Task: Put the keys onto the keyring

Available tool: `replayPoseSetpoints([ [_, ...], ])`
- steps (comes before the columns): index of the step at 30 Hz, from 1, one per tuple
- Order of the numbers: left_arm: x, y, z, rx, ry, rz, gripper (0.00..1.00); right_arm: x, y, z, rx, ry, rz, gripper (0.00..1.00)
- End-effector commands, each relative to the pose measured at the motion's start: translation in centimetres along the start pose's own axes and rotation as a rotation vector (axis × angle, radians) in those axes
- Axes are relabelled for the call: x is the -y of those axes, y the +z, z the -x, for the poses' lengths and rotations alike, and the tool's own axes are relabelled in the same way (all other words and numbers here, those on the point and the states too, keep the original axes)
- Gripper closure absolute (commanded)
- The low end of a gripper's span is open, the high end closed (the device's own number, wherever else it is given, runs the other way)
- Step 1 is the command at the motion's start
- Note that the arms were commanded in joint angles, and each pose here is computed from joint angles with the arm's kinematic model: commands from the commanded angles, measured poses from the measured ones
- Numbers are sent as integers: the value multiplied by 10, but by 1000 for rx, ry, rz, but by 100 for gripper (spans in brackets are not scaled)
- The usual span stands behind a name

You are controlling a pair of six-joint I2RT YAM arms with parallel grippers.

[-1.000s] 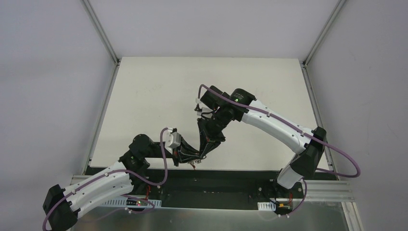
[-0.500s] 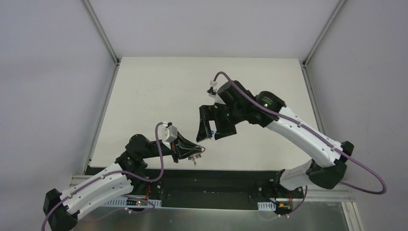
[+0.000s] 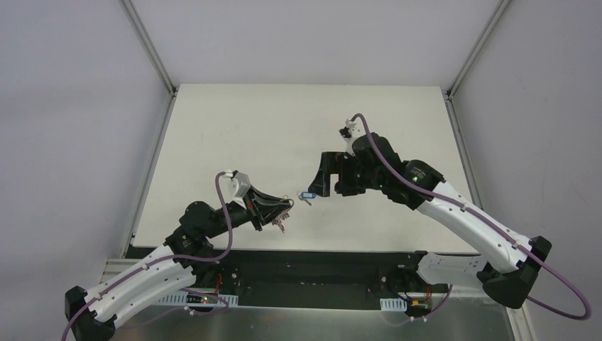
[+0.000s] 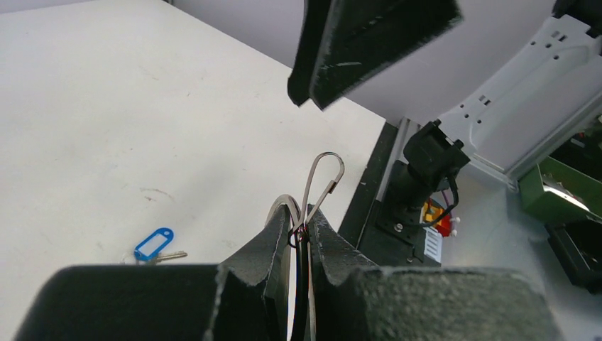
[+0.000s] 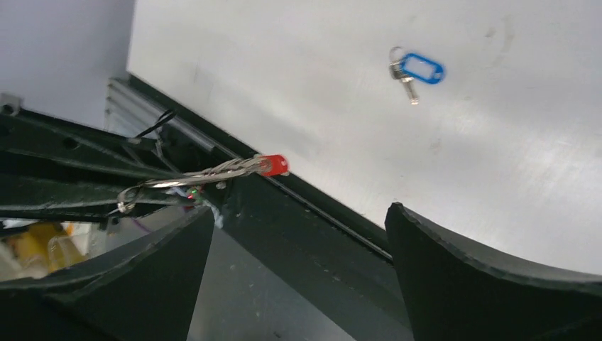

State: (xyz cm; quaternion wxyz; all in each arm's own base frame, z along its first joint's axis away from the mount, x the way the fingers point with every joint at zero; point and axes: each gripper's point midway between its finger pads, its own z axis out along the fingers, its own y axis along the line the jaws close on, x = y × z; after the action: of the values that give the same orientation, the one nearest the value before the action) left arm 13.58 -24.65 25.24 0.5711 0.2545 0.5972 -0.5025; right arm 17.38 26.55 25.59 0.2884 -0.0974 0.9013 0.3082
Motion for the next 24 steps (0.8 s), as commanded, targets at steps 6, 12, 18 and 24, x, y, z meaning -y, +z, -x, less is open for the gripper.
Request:
replayPoseSetpoints([
  [6, -17, -1, 32, 122, -43, 137, 100, -95, -12, 10, -54, 36, 481, 34],
  [12, -16, -2, 37, 142, -58, 140, 100, -118, -8, 15, -114, 69, 554, 43],
  [18, -13, -1, 37, 135, -64, 123, 100, -129, 6, 13, -154, 70, 576, 62],
  [24, -12, -1, 35, 129, -60, 113, 100, -135, 7, 11, -158, 49, 583, 66],
])
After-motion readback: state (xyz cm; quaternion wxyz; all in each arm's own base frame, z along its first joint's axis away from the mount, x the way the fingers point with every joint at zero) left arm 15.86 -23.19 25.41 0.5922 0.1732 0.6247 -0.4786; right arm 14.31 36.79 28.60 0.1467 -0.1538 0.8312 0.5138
